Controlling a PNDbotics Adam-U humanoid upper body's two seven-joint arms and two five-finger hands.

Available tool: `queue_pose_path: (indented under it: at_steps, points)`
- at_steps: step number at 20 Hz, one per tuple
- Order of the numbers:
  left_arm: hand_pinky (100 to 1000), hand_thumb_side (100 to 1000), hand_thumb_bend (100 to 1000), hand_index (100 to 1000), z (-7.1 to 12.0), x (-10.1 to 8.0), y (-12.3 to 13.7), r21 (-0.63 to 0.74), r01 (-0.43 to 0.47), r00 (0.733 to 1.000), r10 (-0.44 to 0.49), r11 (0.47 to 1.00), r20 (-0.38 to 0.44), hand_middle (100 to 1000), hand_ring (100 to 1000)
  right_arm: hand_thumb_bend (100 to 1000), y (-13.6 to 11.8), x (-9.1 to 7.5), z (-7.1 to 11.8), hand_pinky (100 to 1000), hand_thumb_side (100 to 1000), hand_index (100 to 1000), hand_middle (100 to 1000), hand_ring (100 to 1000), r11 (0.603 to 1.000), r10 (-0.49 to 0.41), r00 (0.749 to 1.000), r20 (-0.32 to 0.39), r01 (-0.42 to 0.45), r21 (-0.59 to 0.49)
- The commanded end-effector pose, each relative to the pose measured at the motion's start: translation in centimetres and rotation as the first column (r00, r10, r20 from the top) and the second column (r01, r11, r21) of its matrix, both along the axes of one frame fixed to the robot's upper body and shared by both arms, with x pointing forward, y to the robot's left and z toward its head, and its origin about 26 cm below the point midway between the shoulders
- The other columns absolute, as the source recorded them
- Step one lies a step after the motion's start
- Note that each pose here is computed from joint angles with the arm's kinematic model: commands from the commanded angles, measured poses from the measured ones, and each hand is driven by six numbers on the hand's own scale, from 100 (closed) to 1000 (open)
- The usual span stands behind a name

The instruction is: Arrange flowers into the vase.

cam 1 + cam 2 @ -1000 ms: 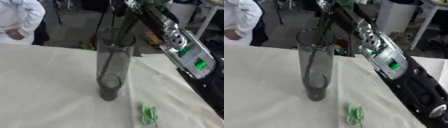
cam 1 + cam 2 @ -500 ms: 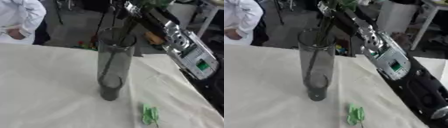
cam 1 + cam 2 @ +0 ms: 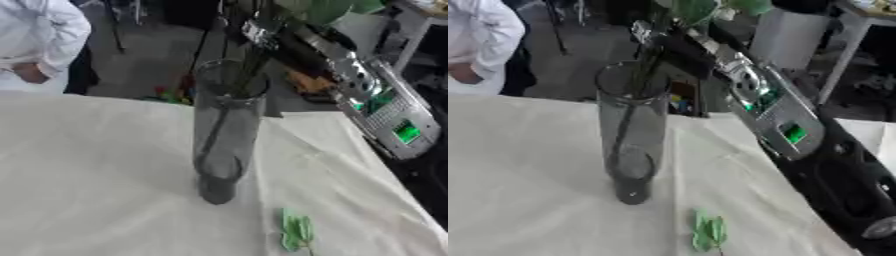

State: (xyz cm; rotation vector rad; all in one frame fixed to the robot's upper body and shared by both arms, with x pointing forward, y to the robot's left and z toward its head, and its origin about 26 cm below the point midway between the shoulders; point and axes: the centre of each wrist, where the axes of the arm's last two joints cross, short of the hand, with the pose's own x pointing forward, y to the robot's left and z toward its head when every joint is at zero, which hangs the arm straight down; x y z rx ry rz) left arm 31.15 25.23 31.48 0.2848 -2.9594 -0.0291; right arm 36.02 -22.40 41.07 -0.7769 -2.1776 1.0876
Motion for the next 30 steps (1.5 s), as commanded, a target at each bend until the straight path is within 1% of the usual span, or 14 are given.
queue_pose_path:
  at_steps: [1, 4, 5, 9, 11, 16, 23, 30]
  points:
    - [831, 1000, 100, 941, 0.7, -0.5, 0.3, 0.007, -0.011, 1.0, 0.01, 1.0, 0.027, 883, 936, 100, -0.8, -0.7, 1.6, 860, 1000, 719, 653, 798, 0.999, -0.035, 0.999, 0.031, 0.036, -0.039]
    - [830, 1000, 100, 941, 0.6, -0.5, 0.3, 0.006, -0.012, 1.0, 0.012, 1.0, 0.026, 883, 935, 100, -1.0, -0.6, 1.7, 865, 1000, 727, 661, 803, 0.997, -0.045, 0.999, 0.018, 0.047, -0.066]
    - [830, 1000, 100, 941, 0.6, -0.5, 0.3, 0.006, -0.012, 1.0, 0.012, 1.0, 0.026, 883, 935, 100, -1.1, -0.6, 1.7, 869, 1000, 733, 625, 808, 0.996, -0.048, 0.999, 0.017, 0.049, -0.071]
    - [830, 1000, 101, 941, 0.6, -0.5, 0.3, 0.006, -0.012, 1.0, 0.011, 1.0, 0.026, 883, 935, 100, -1.3, -0.7, 1.6, 873, 1000, 741, 628, 812, 0.995, -0.053, 0.998, 0.015, 0.054, -0.082]
    - [830, 1000, 101, 941, 0.7, -0.5, 0.3, 0.006, -0.011, 1.0, 0.011, 1.0, 0.027, 883, 935, 100, -1.3, -0.7, 1.5, 883, 1000, 780, 651, 830, 0.995, -0.05, 0.999, 0.015, 0.051, -0.089]
    - [829, 1000, 102, 942, 0.7, -0.5, 0.3, 0.005, -0.011, 1.0, 0.011, 1.0, 0.028, 883, 935, 100, -1.5, -0.8, 1.2, 900, 1000, 828, 680, 857, 0.992, -0.034, 0.999, -0.002, 0.034, -0.122]
    - [829, 1000, 103, 942, 0.7, -0.5, 0.3, 0.004, -0.009, 1.0, 0.009, 1.0, 0.03, 883, 934, 100, -1.9, -0.9, 0.9, 905, 1000, 840, 693, 869, 0.986, -0.026, 0.999, -0.036, 0.02, -0.167]
    - [828, 1000, 103, 943, 0.7, -0.5, 0.3, 0.002, -0.008, 1.0, 0.008, 1.0, 0.029, 882, 934, 100, -2.3, -0.9, 0.6, 907, 1000, 844, 698, 873, 0.984, -0.038, 0.998, -0.051, 0.029, -0.175]
